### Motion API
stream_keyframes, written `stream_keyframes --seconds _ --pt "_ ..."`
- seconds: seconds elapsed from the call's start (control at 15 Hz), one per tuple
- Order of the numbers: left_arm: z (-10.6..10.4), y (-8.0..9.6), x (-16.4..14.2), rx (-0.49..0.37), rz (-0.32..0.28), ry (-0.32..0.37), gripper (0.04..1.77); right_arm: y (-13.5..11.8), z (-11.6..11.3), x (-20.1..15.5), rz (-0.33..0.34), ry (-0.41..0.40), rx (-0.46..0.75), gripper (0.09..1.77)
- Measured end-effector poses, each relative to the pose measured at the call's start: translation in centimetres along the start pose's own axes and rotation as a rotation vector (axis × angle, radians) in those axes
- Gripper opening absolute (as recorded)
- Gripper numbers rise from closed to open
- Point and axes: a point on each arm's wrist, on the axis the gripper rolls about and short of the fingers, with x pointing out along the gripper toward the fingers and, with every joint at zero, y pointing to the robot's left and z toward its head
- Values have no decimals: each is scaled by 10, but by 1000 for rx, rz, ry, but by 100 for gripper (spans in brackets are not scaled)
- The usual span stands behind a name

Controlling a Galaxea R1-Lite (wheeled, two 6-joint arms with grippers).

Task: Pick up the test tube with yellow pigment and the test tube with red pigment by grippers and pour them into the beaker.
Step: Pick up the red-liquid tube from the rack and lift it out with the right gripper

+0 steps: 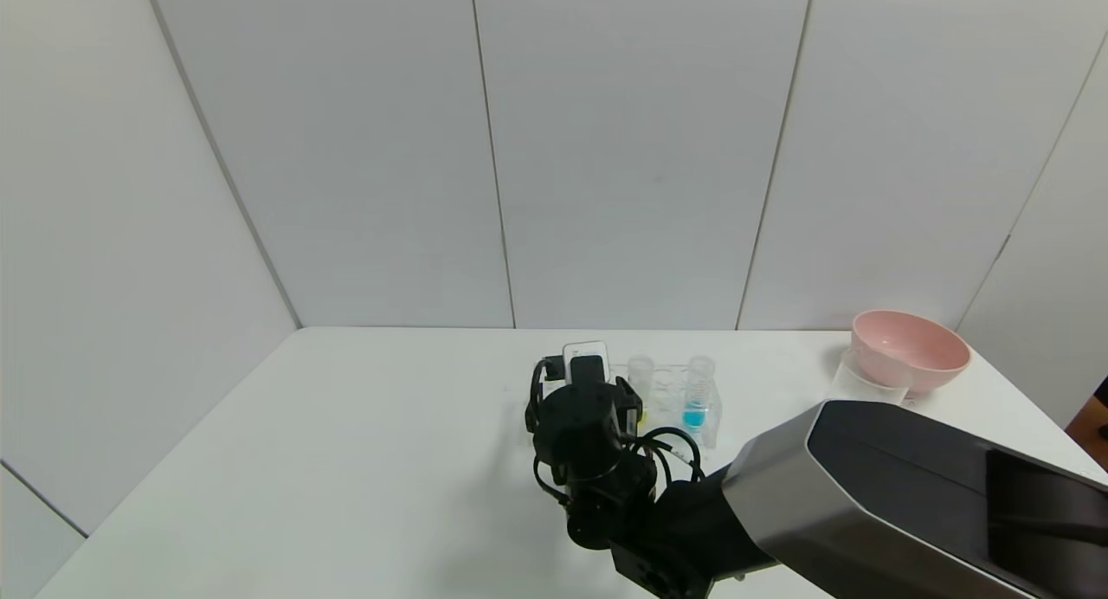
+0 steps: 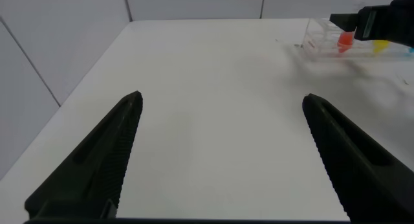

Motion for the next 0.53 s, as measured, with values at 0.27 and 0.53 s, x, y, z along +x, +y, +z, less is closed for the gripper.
stream_keyframes --seconds 0.27,0.53 --pt "0 0 0 0 0 0 176 -1 3 6 22 -5 11 162" --pt "0 0 0 0 0 1 176 -3 0 8 17 0 8 101"
